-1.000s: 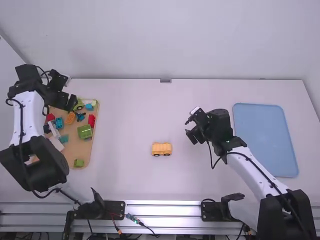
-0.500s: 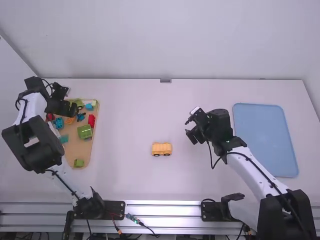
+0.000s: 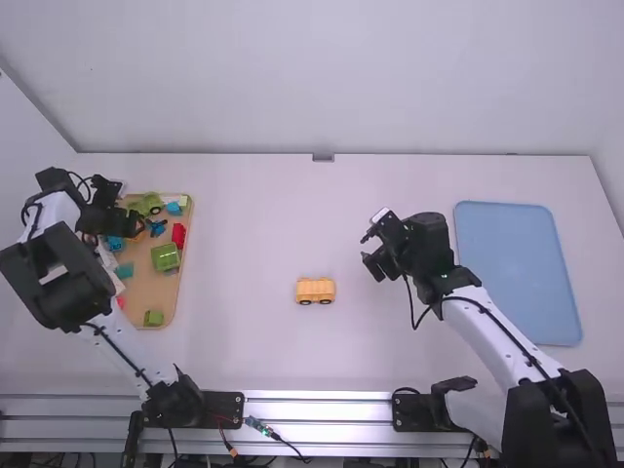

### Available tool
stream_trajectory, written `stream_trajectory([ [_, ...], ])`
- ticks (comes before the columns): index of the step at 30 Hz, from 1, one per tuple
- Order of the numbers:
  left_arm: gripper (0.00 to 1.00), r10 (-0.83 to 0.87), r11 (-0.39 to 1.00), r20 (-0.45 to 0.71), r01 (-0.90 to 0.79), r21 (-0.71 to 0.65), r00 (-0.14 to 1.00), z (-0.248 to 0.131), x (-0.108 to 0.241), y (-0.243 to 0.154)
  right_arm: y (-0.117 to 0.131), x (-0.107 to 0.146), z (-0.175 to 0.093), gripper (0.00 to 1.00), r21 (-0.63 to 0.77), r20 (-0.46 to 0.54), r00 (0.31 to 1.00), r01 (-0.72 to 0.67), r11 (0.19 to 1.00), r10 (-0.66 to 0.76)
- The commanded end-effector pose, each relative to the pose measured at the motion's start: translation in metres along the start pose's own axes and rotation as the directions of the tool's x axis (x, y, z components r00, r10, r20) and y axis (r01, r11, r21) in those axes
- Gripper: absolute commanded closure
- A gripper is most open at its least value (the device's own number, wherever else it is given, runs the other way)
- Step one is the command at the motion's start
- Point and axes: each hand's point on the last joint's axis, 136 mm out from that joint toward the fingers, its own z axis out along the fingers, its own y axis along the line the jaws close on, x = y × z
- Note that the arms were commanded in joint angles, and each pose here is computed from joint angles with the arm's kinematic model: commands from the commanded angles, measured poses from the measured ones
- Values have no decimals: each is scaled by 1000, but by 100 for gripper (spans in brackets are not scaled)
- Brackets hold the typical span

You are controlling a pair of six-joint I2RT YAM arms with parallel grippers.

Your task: Assemble lego blocks to make yellow taxi

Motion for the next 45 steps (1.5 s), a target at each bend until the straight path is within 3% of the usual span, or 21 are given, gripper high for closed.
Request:
stream_trajectory([
  [1,10,23,999,-6,-22,31,1000,11,2,-2,0,-2,-3,1,3,10,1000,-3,1000,3],
  [12,25,8,999,-41,-6,53,999,42,17,0,0,-1,-3,1,4,9,1000,-5,1000,5],
  [21,37,35,999,-1,-34,38,999,58,21,-1,1,-1,-3,1,1,5,1000,-4,1000,4],
  [27,39,46,998,-4,-46,40,999,59,23,-2,1,-1,-3,1,2,7,1000,-4,1000,4],
  [34,51,44,998,-6,-44,42,999,58,24,-2,0,-1,-3,1,2,6,1000,-6,1000,6],
  [37,69,44,998,-6,-44,43,999,58,24,-2,1,-1,-3,1,2,6,1000,-5,1000,5],
  [40,74,37,998,-6,-37,42,999,58,23,-2,1,-1,-3,1,2,7,1000,-5,1000,5],
  [44,97,34,998,-15,-33,49,999,55,22,-3,1,-1,-3,1,2,7,1000,-5,1000,5],
  [45,98,31,998,-20,-30,55,999,52,21,-3,1,-1,-3,1,2,8,1000,-4,1000,4],
])
